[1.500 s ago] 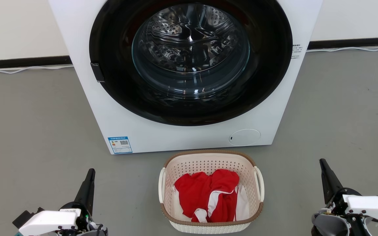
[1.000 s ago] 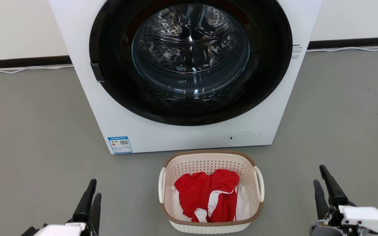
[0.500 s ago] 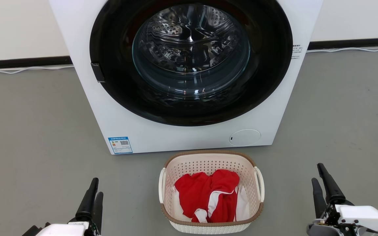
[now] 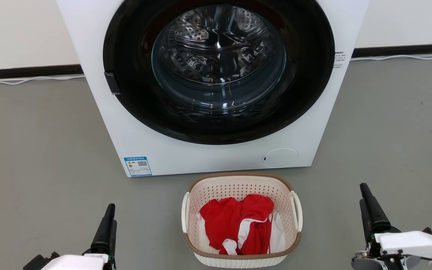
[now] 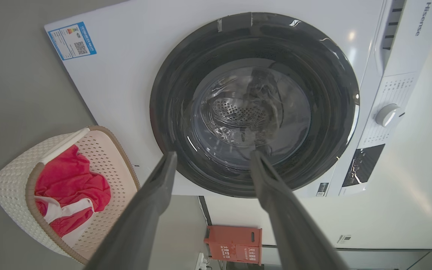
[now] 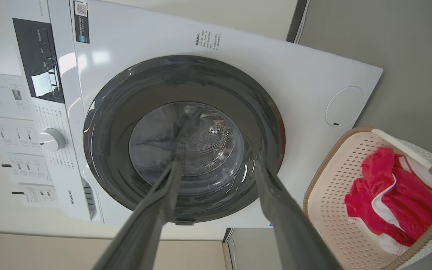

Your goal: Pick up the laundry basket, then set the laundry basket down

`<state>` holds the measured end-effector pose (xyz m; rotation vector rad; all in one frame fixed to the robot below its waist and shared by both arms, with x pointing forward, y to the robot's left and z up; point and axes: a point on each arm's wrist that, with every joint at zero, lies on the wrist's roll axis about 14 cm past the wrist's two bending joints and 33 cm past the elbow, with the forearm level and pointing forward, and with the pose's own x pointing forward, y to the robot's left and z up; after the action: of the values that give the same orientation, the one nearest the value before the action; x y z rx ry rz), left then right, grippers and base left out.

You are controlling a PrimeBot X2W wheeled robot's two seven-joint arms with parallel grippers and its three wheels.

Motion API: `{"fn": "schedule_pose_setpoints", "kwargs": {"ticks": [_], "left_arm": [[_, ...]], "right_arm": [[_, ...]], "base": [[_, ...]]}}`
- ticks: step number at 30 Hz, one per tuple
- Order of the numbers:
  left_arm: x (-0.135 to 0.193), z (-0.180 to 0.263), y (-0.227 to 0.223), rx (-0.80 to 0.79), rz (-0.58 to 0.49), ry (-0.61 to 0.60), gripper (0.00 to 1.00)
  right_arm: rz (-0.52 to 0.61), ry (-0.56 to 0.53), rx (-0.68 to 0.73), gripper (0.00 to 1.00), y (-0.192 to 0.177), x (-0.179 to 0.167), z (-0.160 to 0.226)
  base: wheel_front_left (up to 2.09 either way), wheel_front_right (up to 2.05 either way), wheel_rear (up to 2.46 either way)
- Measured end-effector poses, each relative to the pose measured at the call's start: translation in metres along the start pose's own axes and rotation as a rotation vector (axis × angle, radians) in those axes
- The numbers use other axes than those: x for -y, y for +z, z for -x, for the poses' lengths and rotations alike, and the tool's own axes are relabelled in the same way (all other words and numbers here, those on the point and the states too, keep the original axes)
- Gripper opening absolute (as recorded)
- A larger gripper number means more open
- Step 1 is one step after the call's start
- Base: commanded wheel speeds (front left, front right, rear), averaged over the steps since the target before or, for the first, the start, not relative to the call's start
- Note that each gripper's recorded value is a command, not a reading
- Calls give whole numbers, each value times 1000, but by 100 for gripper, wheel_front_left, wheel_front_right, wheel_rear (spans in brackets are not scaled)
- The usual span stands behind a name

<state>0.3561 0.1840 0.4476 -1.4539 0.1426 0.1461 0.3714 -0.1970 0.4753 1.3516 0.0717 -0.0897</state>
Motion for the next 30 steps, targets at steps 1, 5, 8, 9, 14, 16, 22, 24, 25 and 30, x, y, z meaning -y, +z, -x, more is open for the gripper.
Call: {"fn": "schedule_pose_setpoints", "kwargs": {"ticks": [1, 5, 8, 9, 14, 16, 22, 24, 25, 30], "left_arm": [[0, 0, 0, 1, -10, 0, 100], [0, 0, 1, 6, -61, 0, 100], [0, 0, 1, 7, -95, 0, 100], [0, 0, 1, 11, -111, 0, 100], [1, 0, 2, 15, -182, -4, 100], [2, -1, 2, 17, -205, -7, 100], [5, -1, 2, 21, -301, -16, 100], [6, -1, 2, 22, -335, -19, 100], [6, -1, 2, 24, -353, -20, 100], [7, -1, 2, 24, -445, -27, 100]], "right_arm": [[14, 1, -1, 100, 0, 0, 0], [73, 7, 5, 100, 1, -3, 0], [118, 11, 10, 100, 2, -4, 0], [136, 13, 9, 100, 2, -4, 0], [213, 20, 14, 100, 3, -7, 0], [248, 23, 18, 100, 3, -7, 0], [379, 26, 16, 100, 5, -8, 0], [425, 30, 17, 100, 5, -8, 0], [446, 31, 12, 100, 5, -8, 0], [545, 38, 7, 100, 3, -9, 0]], "base": [[0, 0, 0], [0, 0, 0], [0, 0, 0], [0, 0, 0], [0, 0, 0], [0, 0, 0], [0, 0, 0], [0, 0, 0], [0, 0, 0], [0, 0, 0]]}}
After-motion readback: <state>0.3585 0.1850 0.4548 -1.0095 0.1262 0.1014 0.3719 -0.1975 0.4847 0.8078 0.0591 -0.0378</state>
